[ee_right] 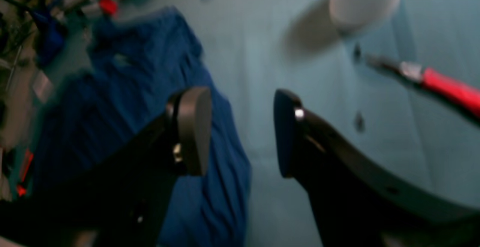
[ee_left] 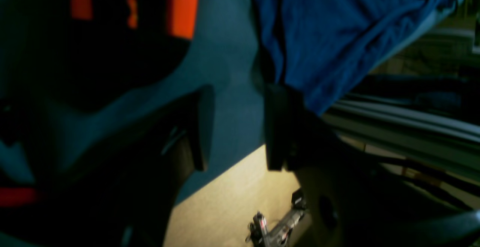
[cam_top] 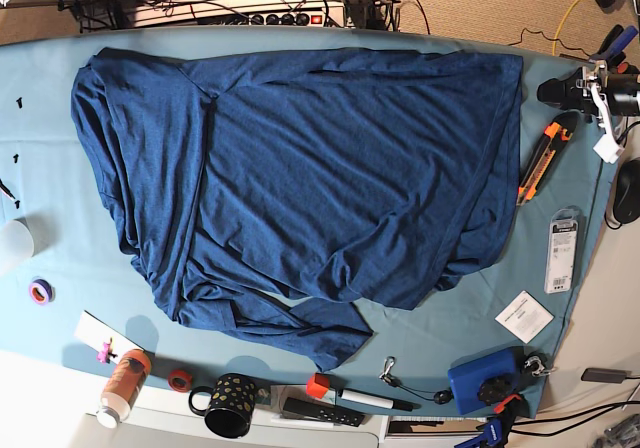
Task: Layout the t-shirt on the table in an organized manner, then fold the t-shirt properly
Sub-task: 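Open the right gripper and release the shirt shoulder, then move the right gripper down to the shirt hem corner and grasp it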
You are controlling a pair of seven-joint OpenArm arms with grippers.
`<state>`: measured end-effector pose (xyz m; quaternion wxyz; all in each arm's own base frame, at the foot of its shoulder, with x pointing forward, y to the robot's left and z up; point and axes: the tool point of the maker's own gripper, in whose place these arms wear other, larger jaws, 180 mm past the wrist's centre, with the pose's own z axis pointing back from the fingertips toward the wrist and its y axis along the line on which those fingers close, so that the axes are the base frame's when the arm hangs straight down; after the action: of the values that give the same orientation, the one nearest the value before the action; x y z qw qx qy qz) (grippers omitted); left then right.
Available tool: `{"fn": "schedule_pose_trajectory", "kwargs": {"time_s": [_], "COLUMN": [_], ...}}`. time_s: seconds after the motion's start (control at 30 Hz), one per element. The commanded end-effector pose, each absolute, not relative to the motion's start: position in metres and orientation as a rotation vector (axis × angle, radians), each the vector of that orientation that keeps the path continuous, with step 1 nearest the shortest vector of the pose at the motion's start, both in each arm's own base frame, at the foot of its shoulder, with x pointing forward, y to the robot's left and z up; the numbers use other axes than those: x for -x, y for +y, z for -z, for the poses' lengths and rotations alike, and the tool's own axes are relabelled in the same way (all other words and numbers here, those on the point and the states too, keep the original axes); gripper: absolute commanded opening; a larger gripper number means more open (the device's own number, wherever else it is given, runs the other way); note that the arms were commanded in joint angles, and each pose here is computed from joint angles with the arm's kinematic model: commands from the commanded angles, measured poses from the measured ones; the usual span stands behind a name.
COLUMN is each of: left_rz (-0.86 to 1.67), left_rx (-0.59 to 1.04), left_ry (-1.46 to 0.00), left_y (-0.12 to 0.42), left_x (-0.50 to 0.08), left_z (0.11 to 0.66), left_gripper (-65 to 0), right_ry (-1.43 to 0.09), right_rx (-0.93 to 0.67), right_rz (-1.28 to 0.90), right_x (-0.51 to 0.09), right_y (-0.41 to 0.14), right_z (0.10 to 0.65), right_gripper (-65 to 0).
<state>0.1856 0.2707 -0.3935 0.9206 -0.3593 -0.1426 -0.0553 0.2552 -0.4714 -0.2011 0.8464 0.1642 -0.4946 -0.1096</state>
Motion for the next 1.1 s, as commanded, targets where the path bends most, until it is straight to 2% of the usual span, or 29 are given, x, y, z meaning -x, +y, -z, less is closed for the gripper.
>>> {"fn": "schedule_pose_trajectory", "kwargs": {"time_s": [0.0, 0.17, 0.33, 0.53, 0.87, 1.07], "left_rz": [0.132, 0.150, 0.171, 0.172, 0.176, 0.163], "left_rx": [0.705, 0.700, 0.701, 0.713, 0.717, 0.751], "left_ry": [-0.312, -0.402, -0.446, -0.525, -0.543, -0.548], "left_y": [0.281, 0.281, 0.277, 0.273, 0.272, 0.260], "left_x": [-0.192, -0.210, -0.221, -0.243, -0.249, -0.248], "left_z": [0.383, 0.368, 0.359, 0.347, 0.344, 0.349], "left_gripper": [-41.6, -41.6, -41.6, -41.6, -41.6, -41.6], "right_ry": [-1.120, -1.188, -1.174, -1.154, -1.196, -1.191], "right_rx": [-0.333, -0.378, -0.356, -0.320, -0.254, -0.264], "right_rz": [0.203, 0.220, 0.217, 0.116, -0.018, -0.012], "right_x": [-0.264, -0.281, -0.311, -0.362, -0.431, -0.461], "right_y": [-0.475, -0.466, -0.452, -0.417, -0.366, -0.322], "right_z": [0.173, 0.171, 0.192, 0.205, 0.192, 0.217], "right_gripper": [-37.5, -37.6, -37.6, -37.5, -37.6, -37.5]}}
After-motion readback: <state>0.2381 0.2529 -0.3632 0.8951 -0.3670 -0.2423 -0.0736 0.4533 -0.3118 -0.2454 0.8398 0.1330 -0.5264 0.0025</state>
